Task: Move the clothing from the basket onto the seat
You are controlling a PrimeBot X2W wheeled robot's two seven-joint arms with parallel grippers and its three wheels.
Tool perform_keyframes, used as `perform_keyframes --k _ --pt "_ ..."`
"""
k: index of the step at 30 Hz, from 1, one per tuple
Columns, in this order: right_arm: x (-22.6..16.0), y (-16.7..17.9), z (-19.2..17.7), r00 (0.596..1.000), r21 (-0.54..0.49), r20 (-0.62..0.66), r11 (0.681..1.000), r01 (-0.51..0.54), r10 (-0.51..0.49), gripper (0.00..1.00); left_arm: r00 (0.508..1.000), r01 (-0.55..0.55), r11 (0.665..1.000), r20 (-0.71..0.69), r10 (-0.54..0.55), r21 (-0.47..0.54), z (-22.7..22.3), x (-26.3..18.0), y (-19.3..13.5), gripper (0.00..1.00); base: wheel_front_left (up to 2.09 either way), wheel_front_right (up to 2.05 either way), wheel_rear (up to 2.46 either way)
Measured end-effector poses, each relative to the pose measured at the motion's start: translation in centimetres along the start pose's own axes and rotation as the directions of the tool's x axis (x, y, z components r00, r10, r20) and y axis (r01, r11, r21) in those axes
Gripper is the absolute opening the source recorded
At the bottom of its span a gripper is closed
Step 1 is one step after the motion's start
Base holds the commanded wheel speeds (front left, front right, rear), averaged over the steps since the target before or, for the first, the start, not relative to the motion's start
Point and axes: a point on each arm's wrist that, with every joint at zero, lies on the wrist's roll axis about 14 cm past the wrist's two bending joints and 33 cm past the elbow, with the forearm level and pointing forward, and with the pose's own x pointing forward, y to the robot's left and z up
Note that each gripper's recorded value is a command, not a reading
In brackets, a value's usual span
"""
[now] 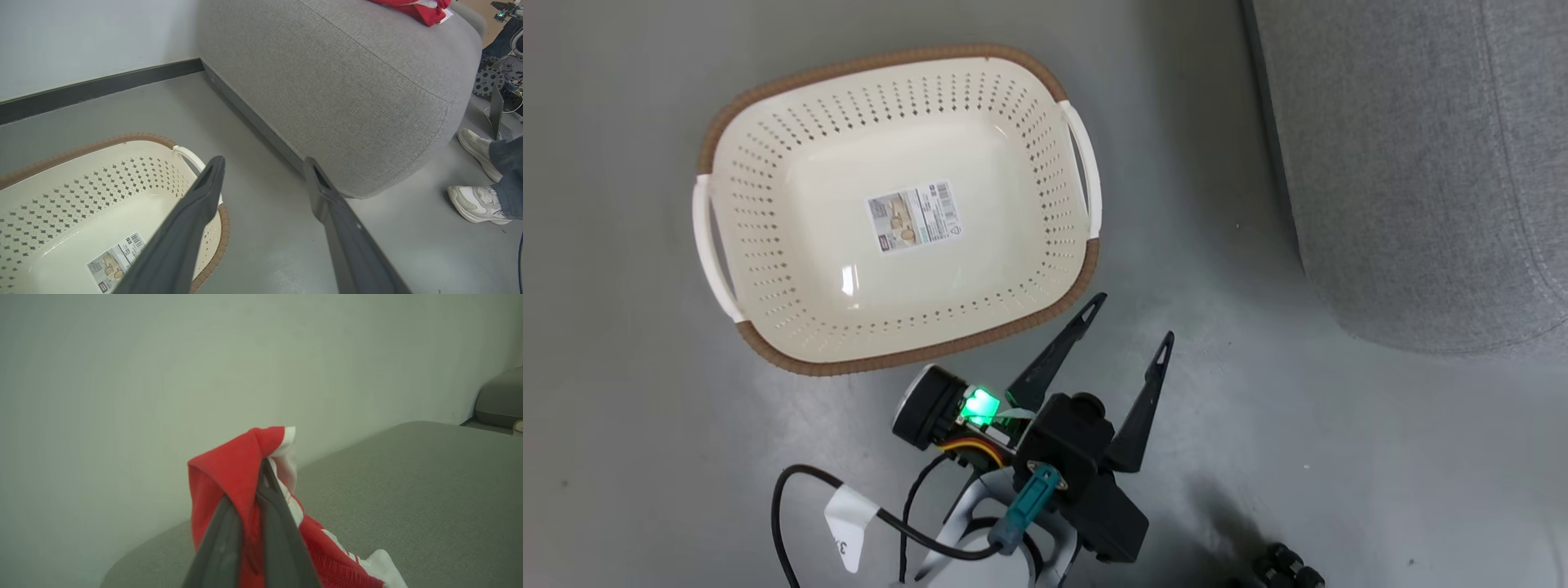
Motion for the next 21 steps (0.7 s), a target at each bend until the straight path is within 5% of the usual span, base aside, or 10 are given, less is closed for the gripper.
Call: perform_keyframes --k 11,12,14,15,16,21 --pt "-0.6 -1.3 -6.0 0.99 -0.072 -0.136 0.997 0.031 -0.041 0.0 0.999 0.009 0.999 -0.042 -0.011 -0.038 -2.8 1.8 0.8 1.0 0.0 0.0 0.0" --pt "-0.7 -1.3 -6.2 0.989 -0.082 -0.144 0.996 0.027 -0.038 0.05 0.999 0.002 0.999 -0.035 -0.003 -0.041 -2.7 2.0 1.1 1.0 0.0 0.0 0.0" --pt "-0.8 -1.6 -6.0 0.988 -0.096 -0.146 0.995 0.028 -0.042 0.55 1.0 -0.005 0.999 -0.031 0.004 -0.041 -2.7 2.2 1.4 1.0 0.0 0.0 0.0" --pt "-0.8 -1.7 -5.7 0.989 -0.105 -0.144 0.994 0.027 -0.043 0.89 1.0 -0.006 0.999 -0.025 0.005 -0.043 -2.6 2.2 1.5 1.0 0.0 0.0 0.0" --pt "-0.8 -1.9 -5.4 0.989 -0.113 -0.141 0.993 0.027 -0.043 1.0 1.0 -0.008 0.999 -0.024 0.007 -0.042 -2.5 2.3 1.5 1.0 0.0 0.0 0.0" --pt "-0.8 -1.4 -4.9 0.99 -0.126 -0.138 0.992 0.003 -0.021 1.0 1.0 -0.027 0.999 0.001 0.027 -0.042 -2.0 2.5 2.2 1.0 0.0 0.0 0.0"
